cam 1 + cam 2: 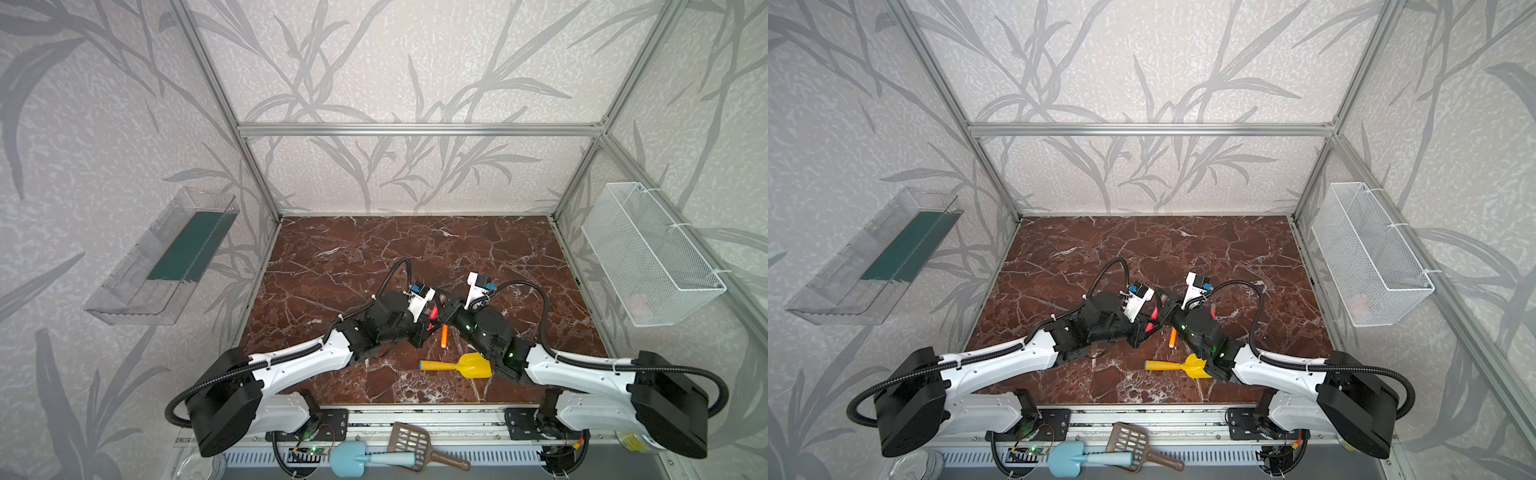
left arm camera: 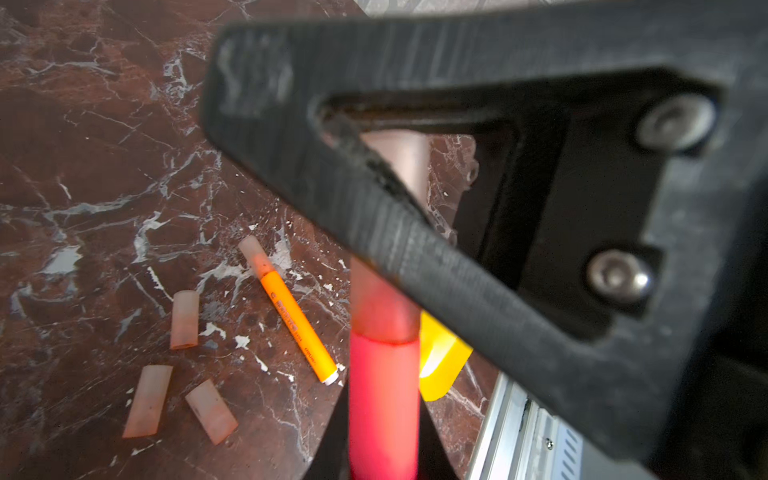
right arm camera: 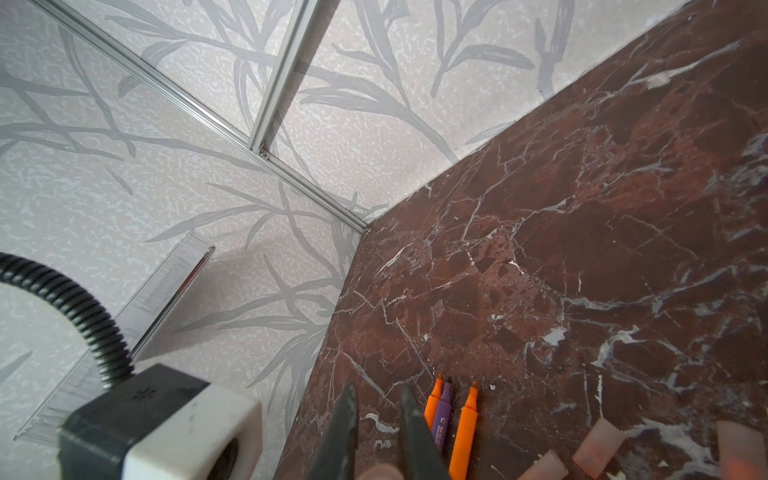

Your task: Insert the pens into the pen caps

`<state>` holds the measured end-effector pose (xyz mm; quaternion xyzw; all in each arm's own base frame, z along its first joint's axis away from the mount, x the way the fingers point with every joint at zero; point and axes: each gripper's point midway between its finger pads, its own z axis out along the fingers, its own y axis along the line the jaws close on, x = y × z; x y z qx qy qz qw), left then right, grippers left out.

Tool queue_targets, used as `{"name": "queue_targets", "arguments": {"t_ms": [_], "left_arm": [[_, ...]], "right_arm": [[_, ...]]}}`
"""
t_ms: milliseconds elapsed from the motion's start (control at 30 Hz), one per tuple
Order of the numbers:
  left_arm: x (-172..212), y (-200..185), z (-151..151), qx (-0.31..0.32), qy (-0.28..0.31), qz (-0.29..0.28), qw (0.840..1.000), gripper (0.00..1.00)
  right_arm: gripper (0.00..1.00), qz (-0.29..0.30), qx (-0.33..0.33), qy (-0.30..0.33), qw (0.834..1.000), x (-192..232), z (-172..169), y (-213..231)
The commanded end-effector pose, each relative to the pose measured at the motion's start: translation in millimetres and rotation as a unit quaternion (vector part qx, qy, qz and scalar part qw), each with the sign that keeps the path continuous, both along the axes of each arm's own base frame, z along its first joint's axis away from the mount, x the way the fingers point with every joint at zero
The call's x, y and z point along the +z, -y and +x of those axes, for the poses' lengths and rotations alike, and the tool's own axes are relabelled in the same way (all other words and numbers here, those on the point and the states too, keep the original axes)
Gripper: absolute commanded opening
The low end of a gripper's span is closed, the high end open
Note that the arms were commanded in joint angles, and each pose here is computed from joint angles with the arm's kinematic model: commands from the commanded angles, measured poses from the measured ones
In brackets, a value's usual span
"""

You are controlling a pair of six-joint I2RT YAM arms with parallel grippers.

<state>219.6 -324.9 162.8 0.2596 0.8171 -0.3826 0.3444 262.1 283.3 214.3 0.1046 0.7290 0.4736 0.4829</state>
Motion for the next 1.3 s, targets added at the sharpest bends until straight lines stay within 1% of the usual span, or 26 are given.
{"name": "queue_targets", "arguments": {"t_ms": [0,67,133,200,333,467,500,633,767,933,1067,1167,1267], "left_arm": [[108,-12,68,0.124,0.132,-0.117,0.977,0.00],[111,-8,61,0.092,0.111,-0.143,0.979,0.00],[114,-5,57,0.068,0.092,-0.164,0.980,0.00],[117,-1,49,0.045,0.085,-0.174,0.980,0.00],[116,2,32,0.011,0.081,-0.183,0.980,0.00],[107,5,17,0.007,0.096,-0.154,0.983,0.00],[106,5,13,0.009,0.105,-0.143,0.984,0.00],[102,8,-8,0.007,0.145,-0.107,0.984,0.00],[102,9,-22,-0.012,0.152,-0.095,0.984,0.00],[99,17,-37,-0.046,0.157,-0.105,0.981,0.00],[101,18,-38,-0.045,0.158,-0.109,0.980,0.00],[98,18,-37,-0.041,0.159,-0.110,0.980,0.00],[96,21,-38,-0.045,0.156,-0.115,0.980,0.00]], "right_arm": [[0.00,-0.037,0.206,0.001,0.978,-26,-79,-54],[0.00,-0.029,0.209,0.041,0.977,-18,-81,-50],[0.00,-0.032,0.212,0.066,0.974,-13,-84,-48],[0.00,-0.042,0.218,0.078,0.972,-11,-86,-48],[0.00,-0.033,0.213,0.093,0.972,-9,-87,-41],[0.00,-0.061,0.185,0.066,0.979,-8,-79,-34],[0.00,-0.082,0.177,0.050,0.980,-16,-77,-31],[0.00,-0.081,0.147,0.052,0.984,-12,-73,-16],[0.08,-0.085,0.128,0.054,0.987,-2,-71,-5],[0.17,-0.081,0.133,0.071,0.985,9,-74,-4],[0.30,-0.079,0.138,0.068,0.985,12,-75,-6],[0.31,-0.080,0.147,0.066,0.984,10,-76,-10],[0.31,-0.076,0.143,0.063,0.985,6,-74,-11]]}}
